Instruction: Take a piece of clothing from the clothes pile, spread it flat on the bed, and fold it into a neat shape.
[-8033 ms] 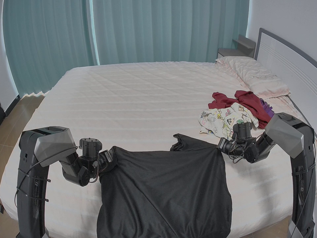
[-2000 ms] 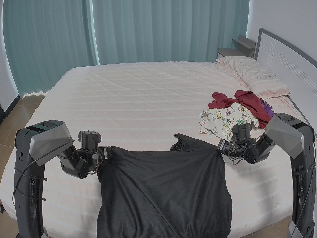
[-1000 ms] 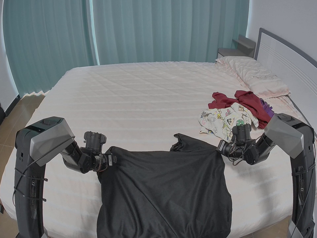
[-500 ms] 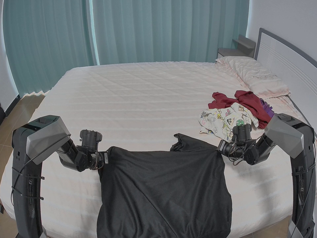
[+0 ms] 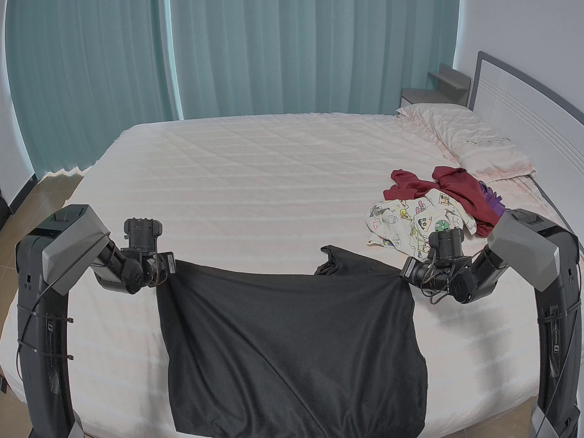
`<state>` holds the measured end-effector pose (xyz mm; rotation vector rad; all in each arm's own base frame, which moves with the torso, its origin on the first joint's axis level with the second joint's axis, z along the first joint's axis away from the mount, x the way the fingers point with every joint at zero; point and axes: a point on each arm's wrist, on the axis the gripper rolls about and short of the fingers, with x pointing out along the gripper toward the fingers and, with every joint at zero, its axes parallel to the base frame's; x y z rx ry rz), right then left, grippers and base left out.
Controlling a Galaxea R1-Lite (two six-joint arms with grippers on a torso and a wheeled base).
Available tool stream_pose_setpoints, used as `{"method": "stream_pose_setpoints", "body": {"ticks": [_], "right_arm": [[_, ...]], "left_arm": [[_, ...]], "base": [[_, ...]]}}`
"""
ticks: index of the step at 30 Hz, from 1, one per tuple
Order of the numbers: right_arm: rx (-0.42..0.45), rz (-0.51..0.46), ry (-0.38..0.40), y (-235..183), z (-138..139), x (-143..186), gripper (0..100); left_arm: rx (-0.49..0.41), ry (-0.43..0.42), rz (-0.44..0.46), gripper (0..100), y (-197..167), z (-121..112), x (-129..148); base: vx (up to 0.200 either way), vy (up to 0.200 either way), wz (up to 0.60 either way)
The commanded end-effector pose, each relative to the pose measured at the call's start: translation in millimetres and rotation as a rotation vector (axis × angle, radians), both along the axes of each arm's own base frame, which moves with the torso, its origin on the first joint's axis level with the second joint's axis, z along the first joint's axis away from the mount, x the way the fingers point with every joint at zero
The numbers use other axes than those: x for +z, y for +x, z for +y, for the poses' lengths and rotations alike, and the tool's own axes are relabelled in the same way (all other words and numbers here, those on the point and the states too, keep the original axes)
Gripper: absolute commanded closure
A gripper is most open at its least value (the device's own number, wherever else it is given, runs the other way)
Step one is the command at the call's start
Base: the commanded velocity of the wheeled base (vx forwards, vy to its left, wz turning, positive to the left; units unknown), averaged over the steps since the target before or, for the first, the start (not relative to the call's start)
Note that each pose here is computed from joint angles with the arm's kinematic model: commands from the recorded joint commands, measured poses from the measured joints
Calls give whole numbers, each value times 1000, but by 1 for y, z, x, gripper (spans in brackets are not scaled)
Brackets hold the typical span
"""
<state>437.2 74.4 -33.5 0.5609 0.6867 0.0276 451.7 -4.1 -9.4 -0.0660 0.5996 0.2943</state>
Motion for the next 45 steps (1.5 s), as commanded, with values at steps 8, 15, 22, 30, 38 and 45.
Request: {"method": "stream_pose_setpoints", "body": {"ticks": [8,15,22,30,38,45], "right_arm": [[-20,-64,-2,7,-2,-4,100],[-20,-38,-18,4,0,-10,100],[-10,-35,-21,3,2,-15,0],[-18,-50,-15,2,-1,-4,0],[-43,-24,-4,-38,-17,33,0],[-42,8,28,-100,-16,54,0]], "left_arm": [[73,18,-28,100,28,21,-28],[67,22,0,100,30,19,-45],[66,19,7,0,32,18,-56],[88,-10,-9,0,28,20,-45],[31,-132,-18,0,-31,25,30],[26,-296,-7,0,-104,13,47]], "base": [[0,0,0],[0,0,0],[0,0,0],[0,0,0],[0,0,0],[0,0,0]]}}
